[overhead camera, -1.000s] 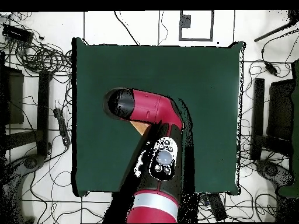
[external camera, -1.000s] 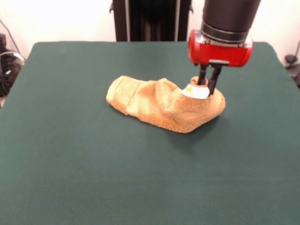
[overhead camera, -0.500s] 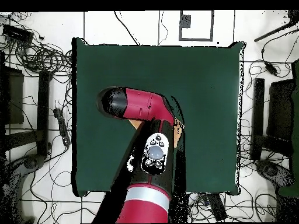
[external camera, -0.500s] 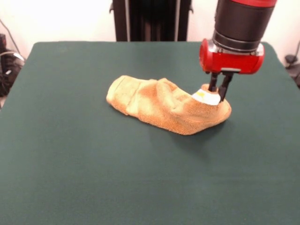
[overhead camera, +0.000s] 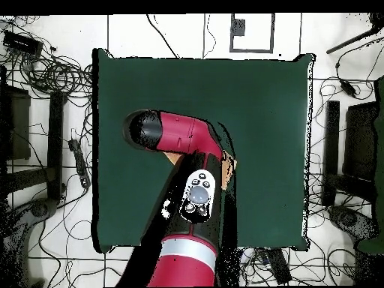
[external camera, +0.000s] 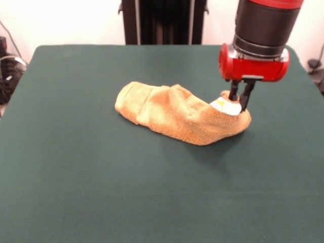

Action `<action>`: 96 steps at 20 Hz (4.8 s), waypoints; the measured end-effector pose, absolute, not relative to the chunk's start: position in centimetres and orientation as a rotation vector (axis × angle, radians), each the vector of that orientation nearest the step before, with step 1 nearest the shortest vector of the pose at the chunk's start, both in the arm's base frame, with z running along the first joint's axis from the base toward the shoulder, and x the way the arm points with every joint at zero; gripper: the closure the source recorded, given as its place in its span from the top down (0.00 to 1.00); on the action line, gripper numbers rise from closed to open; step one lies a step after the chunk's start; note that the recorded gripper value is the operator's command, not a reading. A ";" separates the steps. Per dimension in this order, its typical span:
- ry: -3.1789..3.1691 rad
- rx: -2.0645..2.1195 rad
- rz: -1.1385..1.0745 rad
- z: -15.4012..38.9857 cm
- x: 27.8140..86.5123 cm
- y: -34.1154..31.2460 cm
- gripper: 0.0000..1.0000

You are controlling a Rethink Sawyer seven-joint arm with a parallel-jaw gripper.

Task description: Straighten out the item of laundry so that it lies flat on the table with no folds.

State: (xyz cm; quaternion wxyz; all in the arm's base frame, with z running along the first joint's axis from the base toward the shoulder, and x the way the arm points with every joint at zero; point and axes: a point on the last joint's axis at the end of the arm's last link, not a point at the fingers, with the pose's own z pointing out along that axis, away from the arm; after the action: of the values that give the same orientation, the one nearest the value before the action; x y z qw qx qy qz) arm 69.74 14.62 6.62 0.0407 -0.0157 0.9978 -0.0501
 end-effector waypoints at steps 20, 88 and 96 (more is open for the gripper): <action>3.035 -0.040 -0.148 7.7 71.2 14.9 1.00; 2.864 0.181 -0.215 15.7 73.2 11.5 1.00; 2.871 0.172 -0.207 15.2 73.1 11.9 1.00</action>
State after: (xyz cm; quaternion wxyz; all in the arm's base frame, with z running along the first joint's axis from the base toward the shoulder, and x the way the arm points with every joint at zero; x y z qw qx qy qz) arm 73.10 11.90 15.24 0.1286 0.0590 0.9874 -0.0713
